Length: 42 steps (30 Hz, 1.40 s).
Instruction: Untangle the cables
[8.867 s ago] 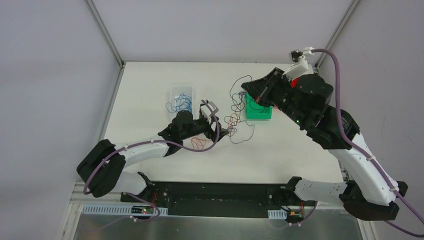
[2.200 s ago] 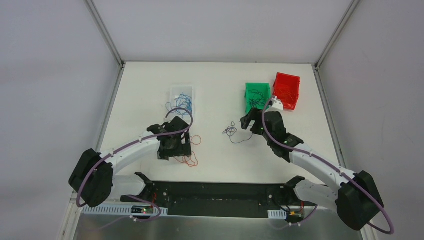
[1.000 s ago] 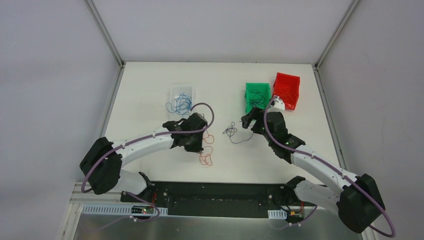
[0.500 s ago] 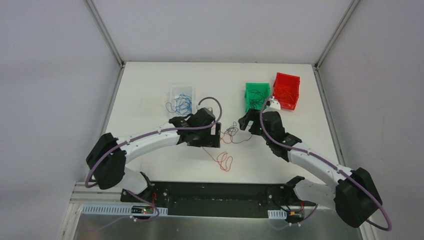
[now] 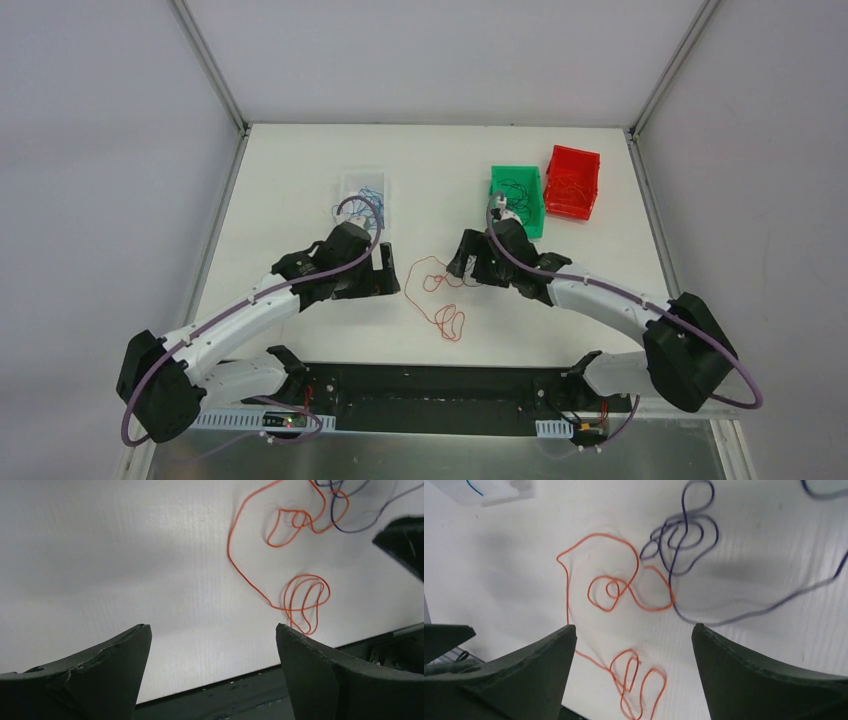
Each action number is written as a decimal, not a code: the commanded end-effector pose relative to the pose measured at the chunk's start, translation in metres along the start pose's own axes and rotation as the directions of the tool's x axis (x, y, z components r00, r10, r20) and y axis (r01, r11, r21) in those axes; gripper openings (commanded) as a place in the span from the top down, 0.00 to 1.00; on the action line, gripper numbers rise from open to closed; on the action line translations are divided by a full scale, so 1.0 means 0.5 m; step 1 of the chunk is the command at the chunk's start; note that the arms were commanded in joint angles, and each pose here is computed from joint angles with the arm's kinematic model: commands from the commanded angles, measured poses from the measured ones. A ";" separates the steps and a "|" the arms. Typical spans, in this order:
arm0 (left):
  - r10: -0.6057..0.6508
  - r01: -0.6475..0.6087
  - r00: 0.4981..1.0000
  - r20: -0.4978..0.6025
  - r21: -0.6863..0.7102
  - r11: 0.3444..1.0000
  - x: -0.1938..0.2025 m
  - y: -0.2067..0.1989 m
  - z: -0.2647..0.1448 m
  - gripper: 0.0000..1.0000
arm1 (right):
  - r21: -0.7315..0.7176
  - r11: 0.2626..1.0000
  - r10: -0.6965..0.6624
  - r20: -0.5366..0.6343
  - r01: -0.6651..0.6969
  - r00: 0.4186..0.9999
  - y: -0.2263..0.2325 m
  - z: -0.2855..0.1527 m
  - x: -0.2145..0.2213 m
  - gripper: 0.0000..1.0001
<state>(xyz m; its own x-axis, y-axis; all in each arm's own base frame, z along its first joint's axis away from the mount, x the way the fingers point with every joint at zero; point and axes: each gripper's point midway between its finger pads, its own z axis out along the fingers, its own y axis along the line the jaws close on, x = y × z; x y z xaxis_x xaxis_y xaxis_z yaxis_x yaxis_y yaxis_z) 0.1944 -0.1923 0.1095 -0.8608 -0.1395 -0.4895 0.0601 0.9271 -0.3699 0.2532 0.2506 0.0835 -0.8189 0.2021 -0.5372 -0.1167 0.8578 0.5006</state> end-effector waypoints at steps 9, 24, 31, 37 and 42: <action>-0.015 0.007 0.992 0.129 0.067 0.998 -0.135 0.010 0.077 0.01 | 0.250 0.833 0.471 0.150 -0.494 0.869 0.030 -0.147 0.115 0.09; 0.023 -0.070 0.967 0.253 0.177 0.982 -0.218 -0.043 0.171 0.04 | 0.237 0.676 0.677 0.174 -0.698 0.715 0.038 -0.053 0.200 0.10; 0.002 -0.041 0.986 0.165 0.234 0.971 -0.195 -0.056 0.210 0.05 | 0.301 0.651 0.676 0.185 -0.696 0.713 0.033 -0.021 0.212 0.11; 0.011 -0.019 0.999 0.041 0.221 0.975 -0.167 -0.057 0.240 0.08 | 0.323 0.644 0.685 0.161 -0.694 0.711 0.038 0.011 0.193 0.12; 0.037 -0.028 0.999 -0.032 0.238 0.971 -0.152 -0.065 0.259 0.26 | 0.339 0.624 0.693 0.176 -0.704 0.699 0.025 0.027 0.166 0.14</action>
<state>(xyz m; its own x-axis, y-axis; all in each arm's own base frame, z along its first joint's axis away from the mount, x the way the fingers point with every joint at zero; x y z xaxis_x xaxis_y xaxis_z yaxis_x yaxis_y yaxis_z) 0.3207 -0.2458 0.0496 -0.8542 -0.1199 -0.5059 0.1755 0.8494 -0.4977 0.1840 0.2882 0.0392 -0.5493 0.8234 -0.1427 0.6831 0.5407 0.4909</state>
